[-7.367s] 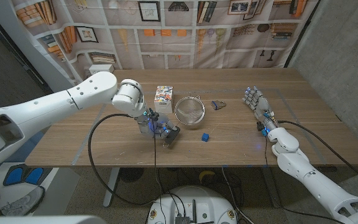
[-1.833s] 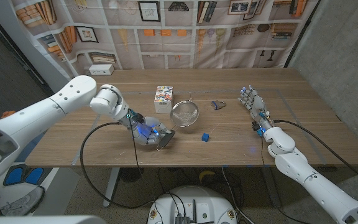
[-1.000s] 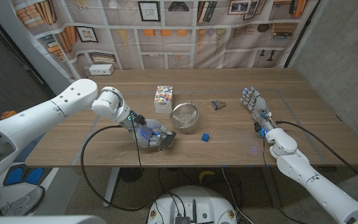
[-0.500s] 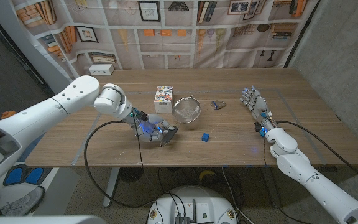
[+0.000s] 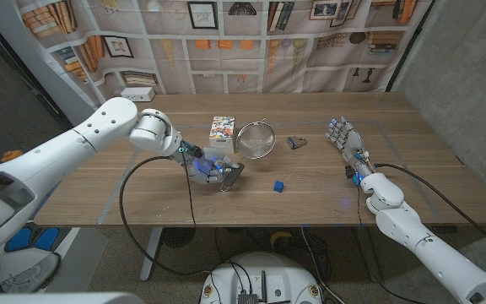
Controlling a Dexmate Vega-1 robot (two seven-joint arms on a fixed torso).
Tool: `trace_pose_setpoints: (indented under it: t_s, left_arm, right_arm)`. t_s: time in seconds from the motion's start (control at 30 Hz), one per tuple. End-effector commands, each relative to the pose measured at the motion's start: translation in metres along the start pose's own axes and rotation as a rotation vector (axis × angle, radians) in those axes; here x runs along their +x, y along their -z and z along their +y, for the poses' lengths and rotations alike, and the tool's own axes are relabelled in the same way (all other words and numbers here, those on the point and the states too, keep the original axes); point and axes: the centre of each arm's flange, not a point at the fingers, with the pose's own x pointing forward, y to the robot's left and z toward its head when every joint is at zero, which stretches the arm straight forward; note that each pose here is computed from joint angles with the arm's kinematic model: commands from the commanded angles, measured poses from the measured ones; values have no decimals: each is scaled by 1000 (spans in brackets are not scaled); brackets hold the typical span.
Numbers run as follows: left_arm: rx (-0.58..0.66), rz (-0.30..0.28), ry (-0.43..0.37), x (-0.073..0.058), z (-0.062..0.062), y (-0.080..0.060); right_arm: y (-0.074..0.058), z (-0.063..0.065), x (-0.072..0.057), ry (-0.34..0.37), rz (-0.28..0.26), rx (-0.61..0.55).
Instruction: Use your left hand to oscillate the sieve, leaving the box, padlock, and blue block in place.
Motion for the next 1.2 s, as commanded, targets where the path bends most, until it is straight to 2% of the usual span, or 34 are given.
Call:
trace_pose_setpoints:
  t_s: [0.03, 0.37, 0.67, 1.0, 1.2]
  left_arm:
    - [41, -62, 14, -5, -4, -16]
    - [63, -113, 30, -6, -6, -25]
    - [46, -157, 68, -2, -6, -27]
    - [36, -126, 94, 6, -5, -23]
    - [18, -83, 72, 7, -6, -19]
  right_arm:
    - [0, 2, 4, -4, 0, -1]
    - [0, 3, 7, -7, 3, -3]
    - [0, 5, 11, -13, 5, -4]
    - [0, 6, 11, -13, 10, -5]
    - [1, 5, 7, -7, 14, -4]
